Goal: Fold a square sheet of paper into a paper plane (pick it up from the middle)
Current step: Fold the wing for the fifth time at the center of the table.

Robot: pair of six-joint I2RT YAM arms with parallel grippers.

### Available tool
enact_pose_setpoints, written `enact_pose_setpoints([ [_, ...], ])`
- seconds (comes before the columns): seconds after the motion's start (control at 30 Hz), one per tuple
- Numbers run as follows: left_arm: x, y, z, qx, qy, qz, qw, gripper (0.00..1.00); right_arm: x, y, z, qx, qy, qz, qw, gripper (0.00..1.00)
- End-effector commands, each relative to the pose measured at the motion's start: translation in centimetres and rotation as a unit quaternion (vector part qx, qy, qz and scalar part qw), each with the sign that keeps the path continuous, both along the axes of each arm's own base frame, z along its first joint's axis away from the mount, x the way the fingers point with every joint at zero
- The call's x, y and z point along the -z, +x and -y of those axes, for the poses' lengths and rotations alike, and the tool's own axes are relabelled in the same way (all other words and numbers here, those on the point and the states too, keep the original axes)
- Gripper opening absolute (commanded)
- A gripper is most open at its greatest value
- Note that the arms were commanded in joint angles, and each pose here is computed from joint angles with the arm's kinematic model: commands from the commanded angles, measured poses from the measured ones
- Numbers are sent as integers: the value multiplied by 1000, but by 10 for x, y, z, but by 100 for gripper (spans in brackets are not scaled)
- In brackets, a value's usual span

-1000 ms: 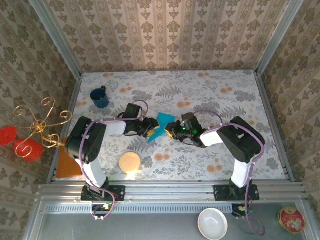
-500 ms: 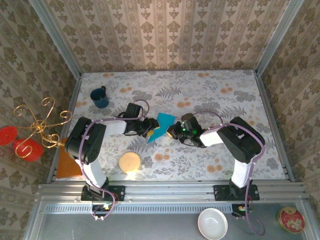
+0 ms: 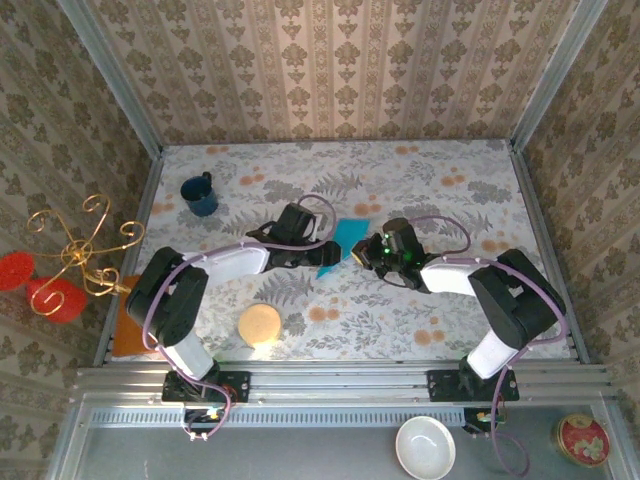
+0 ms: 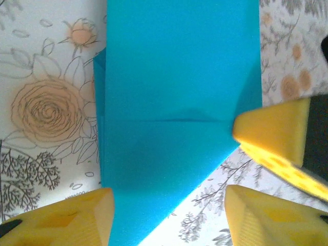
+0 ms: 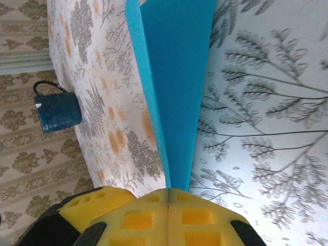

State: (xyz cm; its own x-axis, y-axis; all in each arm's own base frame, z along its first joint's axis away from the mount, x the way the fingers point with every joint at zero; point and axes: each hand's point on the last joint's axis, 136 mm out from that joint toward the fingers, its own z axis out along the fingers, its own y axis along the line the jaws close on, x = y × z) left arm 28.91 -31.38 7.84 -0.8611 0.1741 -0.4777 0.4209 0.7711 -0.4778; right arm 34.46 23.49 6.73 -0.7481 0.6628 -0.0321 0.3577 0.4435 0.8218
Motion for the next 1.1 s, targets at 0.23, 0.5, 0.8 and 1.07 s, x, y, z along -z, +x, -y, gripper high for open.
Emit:
enact_pose_setpoints([
  [0.23, 1, -11, 21, 164, 91, 220, 957, 61, 5, -9, 12, 10, -1, -43, 999, 4],
  [0.5, 9, -15, 28, 214, 91, 284, 930, 61, 4, -9, 12, 15, 16, -52, 998, 4],
  [0.8, 24, -18, 36, 240, 101, 312, 914, 55, 1, -7, 11, 13, 38, -62, 997, 4],
  [1.07, 35, -13, 33, 241, 125, 325, 906, 49, 1, -8, 12, 14, 48, -71, 996, 4],
])
